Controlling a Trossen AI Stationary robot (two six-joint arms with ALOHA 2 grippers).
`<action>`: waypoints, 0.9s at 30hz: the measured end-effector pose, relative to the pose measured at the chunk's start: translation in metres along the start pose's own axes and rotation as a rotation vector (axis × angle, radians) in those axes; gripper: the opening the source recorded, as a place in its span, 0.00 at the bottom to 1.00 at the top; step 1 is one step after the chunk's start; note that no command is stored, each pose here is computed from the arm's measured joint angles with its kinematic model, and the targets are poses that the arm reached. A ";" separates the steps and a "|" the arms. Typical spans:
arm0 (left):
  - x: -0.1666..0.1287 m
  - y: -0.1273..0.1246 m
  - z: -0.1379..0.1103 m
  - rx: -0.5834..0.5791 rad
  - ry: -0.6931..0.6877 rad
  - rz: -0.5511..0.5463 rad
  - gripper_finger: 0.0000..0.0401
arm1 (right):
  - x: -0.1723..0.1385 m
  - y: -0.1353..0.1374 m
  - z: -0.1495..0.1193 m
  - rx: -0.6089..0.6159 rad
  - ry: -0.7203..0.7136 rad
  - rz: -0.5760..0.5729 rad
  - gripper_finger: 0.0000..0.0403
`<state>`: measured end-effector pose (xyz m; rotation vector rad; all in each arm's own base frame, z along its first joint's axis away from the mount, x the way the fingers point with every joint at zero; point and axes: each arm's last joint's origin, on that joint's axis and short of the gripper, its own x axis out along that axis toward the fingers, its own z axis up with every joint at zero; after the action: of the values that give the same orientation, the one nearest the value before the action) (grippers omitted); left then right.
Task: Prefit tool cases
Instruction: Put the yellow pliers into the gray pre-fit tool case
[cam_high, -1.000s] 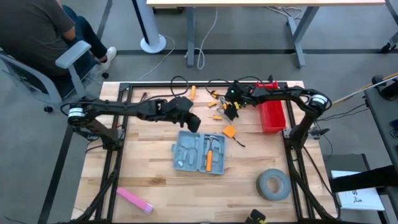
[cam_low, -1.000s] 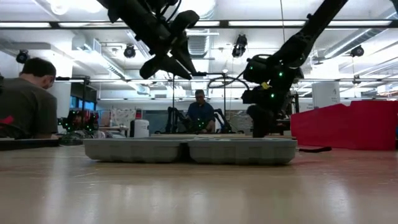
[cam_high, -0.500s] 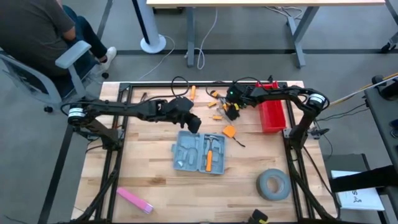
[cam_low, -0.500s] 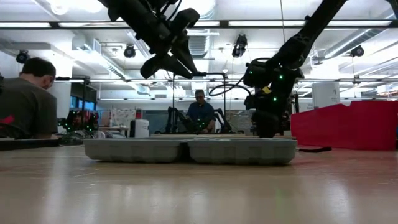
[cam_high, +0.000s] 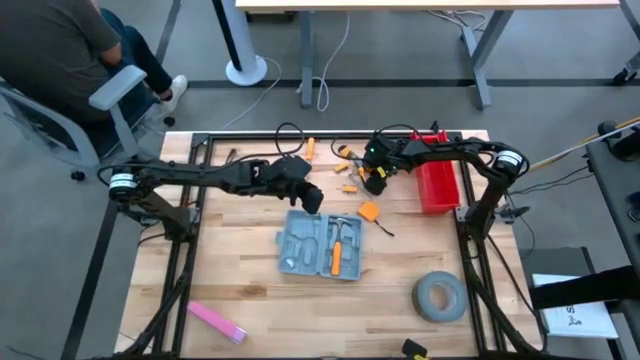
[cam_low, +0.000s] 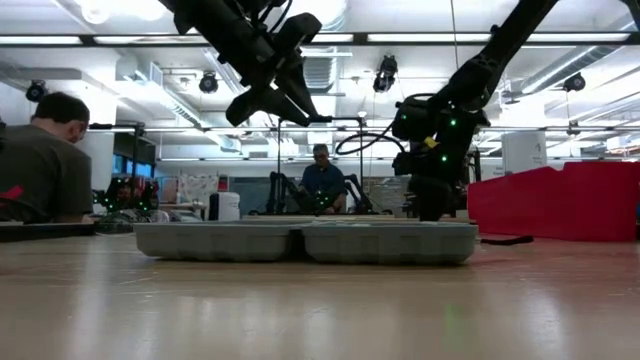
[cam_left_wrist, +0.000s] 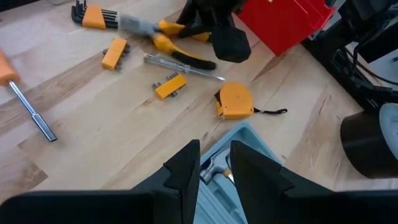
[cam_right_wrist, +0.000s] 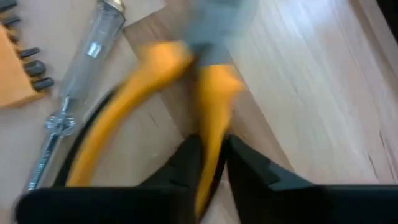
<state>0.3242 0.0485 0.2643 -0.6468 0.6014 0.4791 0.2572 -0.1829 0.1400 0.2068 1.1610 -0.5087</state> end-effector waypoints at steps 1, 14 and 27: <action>0.000 0.000 0.000 0.000 0.002 0.002 0.23 | 0.000 0.000 0.000 -0.012 -0.003 0.016 0.08; 0.000 0.001 0.001 -0.015 -0.031 0.044 0.23 | -0.039 0.000 0.003 -0.048 -0.094 0.067 0.00; 0.000 -0.003 0.004 -0.047 -0.071 0.008 0.23 | -0.062 0.004 0.005 -0.115 -0.158 0.097 0.03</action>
<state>0.3272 0.0493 0.2677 -0.6701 0.5271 0.5227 0.2441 -0.1645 0.1979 0.1203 1.0176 -0.3648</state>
